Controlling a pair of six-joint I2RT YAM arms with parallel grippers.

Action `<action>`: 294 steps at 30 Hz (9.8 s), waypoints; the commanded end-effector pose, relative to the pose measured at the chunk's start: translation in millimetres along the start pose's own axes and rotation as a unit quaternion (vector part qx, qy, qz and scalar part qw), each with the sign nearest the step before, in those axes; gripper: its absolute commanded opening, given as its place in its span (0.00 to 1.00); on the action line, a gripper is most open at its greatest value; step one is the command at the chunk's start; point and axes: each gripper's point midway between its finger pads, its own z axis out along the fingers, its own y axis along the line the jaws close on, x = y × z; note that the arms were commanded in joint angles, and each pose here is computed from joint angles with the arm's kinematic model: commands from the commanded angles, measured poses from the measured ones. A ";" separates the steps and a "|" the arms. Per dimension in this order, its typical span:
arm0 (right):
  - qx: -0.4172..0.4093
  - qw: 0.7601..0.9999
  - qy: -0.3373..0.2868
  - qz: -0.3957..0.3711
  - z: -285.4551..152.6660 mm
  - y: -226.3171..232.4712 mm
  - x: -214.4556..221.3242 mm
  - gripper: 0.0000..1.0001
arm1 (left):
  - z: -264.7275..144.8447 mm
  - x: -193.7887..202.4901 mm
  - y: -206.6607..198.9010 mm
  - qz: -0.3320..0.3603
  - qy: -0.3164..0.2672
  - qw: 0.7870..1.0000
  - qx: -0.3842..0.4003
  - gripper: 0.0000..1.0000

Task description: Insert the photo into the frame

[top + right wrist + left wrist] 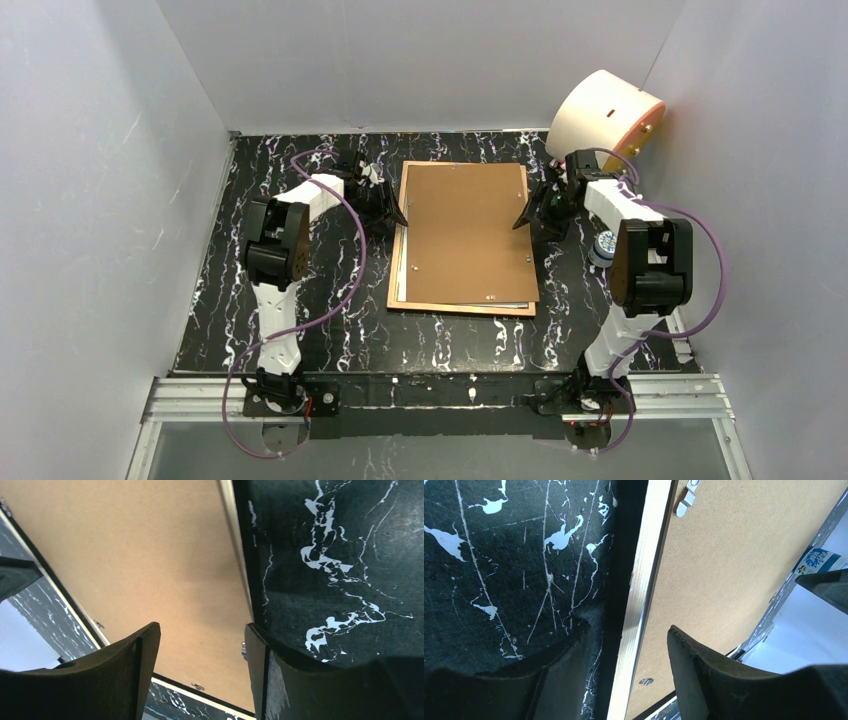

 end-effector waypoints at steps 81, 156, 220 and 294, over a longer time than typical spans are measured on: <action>-0.023 0.998 0.048 -0.030 35.4 4.1 21.2 0.72 | 9.3 28.0 38.8 -0.037 0.047 0.997 -0.039 0.37; -0.110 0.928 -0.226 -0.277 170.0 254.1 -75.0 0.55 | 9.9 -20.1 53.3 0.007 -0.010 0.995 -0.103 0.34; -0.227 0.927 0.039 -0.297 69.4 217.0 89.7 0.57 | -43.6 45.8 52.7 -0.031 -0.002 0.996 -0.084 0.57; -0.205 0.901 0.160 -0.348 128.0 172.1 249.8 0.24 | -26.8 125.1 82.5 -0.066 0.106 0.989 -0.078 0.31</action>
